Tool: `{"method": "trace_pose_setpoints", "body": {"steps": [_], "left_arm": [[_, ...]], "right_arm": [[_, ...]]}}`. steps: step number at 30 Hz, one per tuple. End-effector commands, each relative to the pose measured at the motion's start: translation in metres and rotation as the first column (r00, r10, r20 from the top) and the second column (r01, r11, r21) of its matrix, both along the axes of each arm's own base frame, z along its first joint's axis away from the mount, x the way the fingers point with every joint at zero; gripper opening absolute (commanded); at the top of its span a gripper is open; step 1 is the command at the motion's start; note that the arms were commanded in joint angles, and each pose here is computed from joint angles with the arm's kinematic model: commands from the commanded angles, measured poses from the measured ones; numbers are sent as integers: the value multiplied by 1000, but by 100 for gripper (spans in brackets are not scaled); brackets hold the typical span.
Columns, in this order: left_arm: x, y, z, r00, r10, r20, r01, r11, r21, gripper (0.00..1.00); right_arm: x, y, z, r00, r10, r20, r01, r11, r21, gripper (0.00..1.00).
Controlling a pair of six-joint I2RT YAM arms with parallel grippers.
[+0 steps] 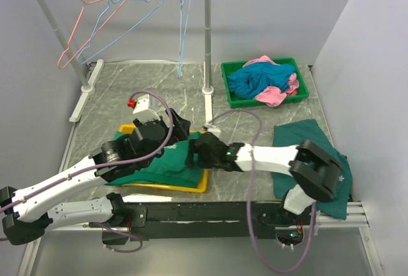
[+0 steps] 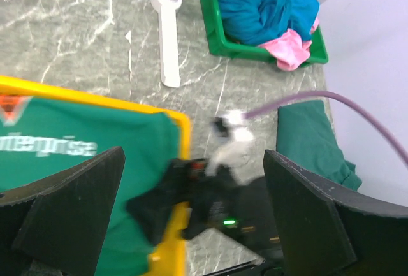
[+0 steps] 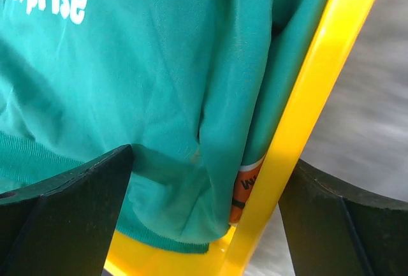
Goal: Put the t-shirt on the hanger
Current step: Move the bin to the corner of the board.
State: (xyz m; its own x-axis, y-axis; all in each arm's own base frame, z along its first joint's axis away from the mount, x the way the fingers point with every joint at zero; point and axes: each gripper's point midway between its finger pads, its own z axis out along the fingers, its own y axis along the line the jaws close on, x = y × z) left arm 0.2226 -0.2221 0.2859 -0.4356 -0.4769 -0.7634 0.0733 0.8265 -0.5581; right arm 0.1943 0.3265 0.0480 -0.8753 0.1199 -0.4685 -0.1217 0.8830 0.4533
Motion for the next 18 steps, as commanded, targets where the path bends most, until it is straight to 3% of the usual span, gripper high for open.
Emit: {"method": "trace_pose_setpoints", "body": {"steps": [1, 7, 14, 18], "left_arm": [[-2, 14, 24, 999, 7, 31, -7, 1000, -11, 96], [-6, 34, 39, 997, 45, 60, -42, 998, -44, 96], [-9, 50, 48, 994, 79, 73, -76, 996, -48, 96], [-11, 56, 48, 994, 89, 70, -86, 995, -53, 96]], "right_arm": [[9, 69, 31, 997, 58, 56, -64, 991, 120, 95], [9, 134, 25, 991, 131, 24, -133, 981, 141, 95], [10, 217, 57, 976, 209, 65, -219, 946, 241, 94], [2, 240, 61, 970, 232, 70, -242, 930, 277, 95]]}}
